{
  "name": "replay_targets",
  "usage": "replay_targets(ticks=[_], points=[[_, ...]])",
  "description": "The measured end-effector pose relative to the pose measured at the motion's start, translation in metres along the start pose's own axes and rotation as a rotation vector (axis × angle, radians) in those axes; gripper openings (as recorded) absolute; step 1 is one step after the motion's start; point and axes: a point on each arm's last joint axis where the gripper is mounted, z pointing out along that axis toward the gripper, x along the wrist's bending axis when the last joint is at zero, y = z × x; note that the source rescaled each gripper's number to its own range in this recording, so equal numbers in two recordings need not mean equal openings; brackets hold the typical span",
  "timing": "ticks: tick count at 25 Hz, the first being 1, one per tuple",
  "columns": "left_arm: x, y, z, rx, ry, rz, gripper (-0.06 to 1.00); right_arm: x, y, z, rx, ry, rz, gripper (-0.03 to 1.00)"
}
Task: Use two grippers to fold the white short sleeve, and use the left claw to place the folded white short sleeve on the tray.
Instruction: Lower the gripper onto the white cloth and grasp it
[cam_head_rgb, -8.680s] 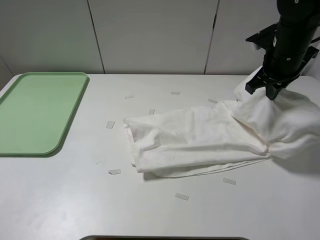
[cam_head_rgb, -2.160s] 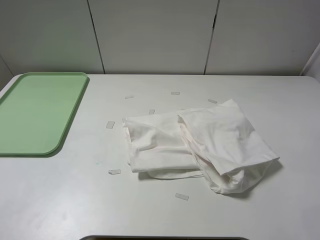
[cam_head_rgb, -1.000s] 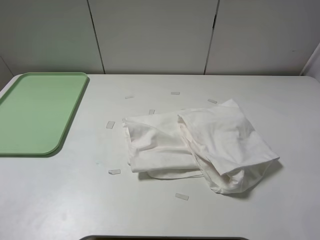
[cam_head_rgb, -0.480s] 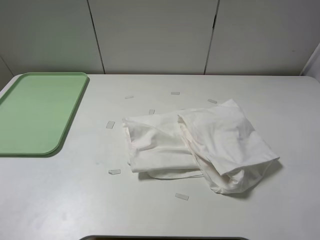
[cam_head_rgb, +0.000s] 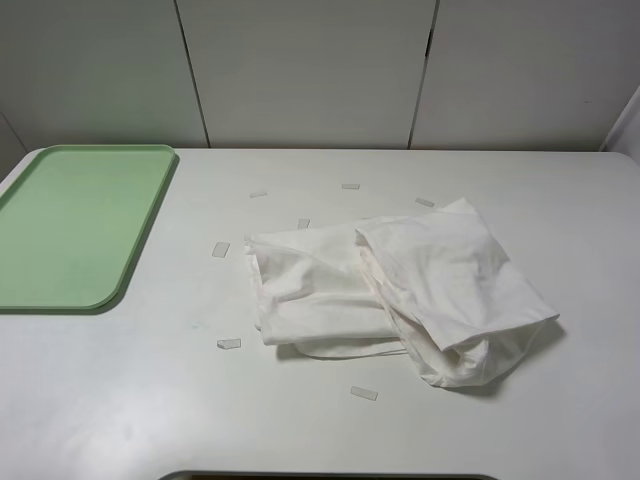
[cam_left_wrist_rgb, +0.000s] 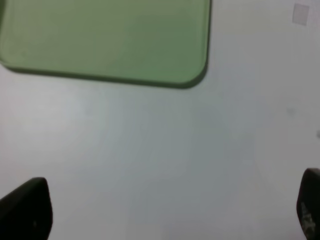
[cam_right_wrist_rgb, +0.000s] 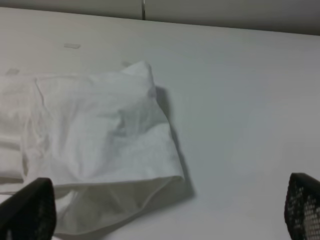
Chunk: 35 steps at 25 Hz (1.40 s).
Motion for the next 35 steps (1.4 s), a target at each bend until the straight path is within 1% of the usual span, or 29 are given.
replay_targets(ticks=[1, 4, 7, 8, 9, 11, 12, 13, 15, 18, 21, 23, 24, 25, 27, 28, 31, 34, 35], points=[[-0.003, 0.022, 0.013, 0.048, -0.010, -0.010, 0.97, 0.000, 0.000, 0.000, 0.000, 0.000, 0.000, 1.00], [-0.006, 0.035, 0.025, 0.070, -0.031, -0.013, 0.97, 0.000, 0.000, 0.000, 0.000, 0.001, 0.000, 1.00], [-0.013, 0.054, 0.051, 0.089, -0.101, -0.008, 0.97, 0.000, 0.000, 0.000, 0.000, 0.004, 0.003, 1.00], [-0.018, 0.063, 0.065, 0.098, -0.150, -0.002, 0.97, 0.001, 0.000, 0.000, 0.000, 0.006, 0.004, 1.00], [-0.018, 0.063, 0.065, 0.098, -0.150, -0.002, 0.97, 0.001, 0.000, 0.000, 0.001, 0.011, 0.006, 1.00], [-0.024, 0.073, 0.082, 0.104, -0.214, 0.000, 0.97, 0.002, 0.000, 0.000, 0.001, 0.023, 0.014, 1.00], [-0.028, 0.080, 0.096, 0.107, -0.259, 0.001, 0.97, 0.003, 0.000, 0.000, 0.001, 0.030, 0.018, 1.00], [-0.028, 0.080, 0.096, 0.107, -0.259, 0.001, 0.97, 0.003, 0.000, 0.000, 0.001, 0.033, 0.019, 1.00], [-0.031, 0.084, 0.105, 0.113, -0.294, -0.002, 0.97, 0.003, 0.000, 0.000, 0.001, 0.037, 0.022, 1.00], [-0.039, 0.092, 0.129, 0.124, -0.378, -0.021, 0.97, 0.004, 0.000, 0.000, 0.000, 0.045, 0.027, 1.00], [-0.046, 0.094, 0.141, 0.124, -0.406, -0.009, 0.97, 0.004, 0.000, 0.000, -0.002, 0.046, 0.028, 1.00], [-0.070, 0.092, 0.163, 0.146, -0.446, 0.050, 0.97, 0.004, 0.001, 0.000, -0.005, 0.048, 0.029, 1.00], [-0.077, 0.091, 0.168, 0.137, -0.449, 0.059, 0.97, 0.004, 0.001, 0.000, -0.006, 0.049, 0.029, 1.00], [-0.092, 0.087, 0.178, 0.143, -0.457, 0.083, 0.97, 0.004, 0.001, 0.000, -0.006, 0.049, 0.029, 1.00], [-0.111, 0.080, 0.189, 0.156, -0.464, 0.117, 0.97, 0.004, 0.001, 0.000, -0.007, 0.049, 0.029, 1.00], [-0.111, 0.080, 0.189, 0.156, -0.464, 0.117, 0.97, 0.004, 0.001, 0.000, -0.007, 0.049, 0.029, 1.00], [-0.134, 0.067, 0.204, 0.170, -0.465, 0.137, 0.97, 0.004, 0.001, 0.000, -0.009, 0.049, 0.029, 1.00], [-0.150, 0.055, 0.217, 0.201, -0.456, 0.116, 0.97, 0.004, 0.001, 0.000, -0.010, 0.049, 0.029, 1.00], [-0.156, 0.048, 0.226, 0.229, -0.445, 0.091, 0.97, 0.004, 0.001, 0.000, -0.010, 0.049, 0.029, 1.00]])
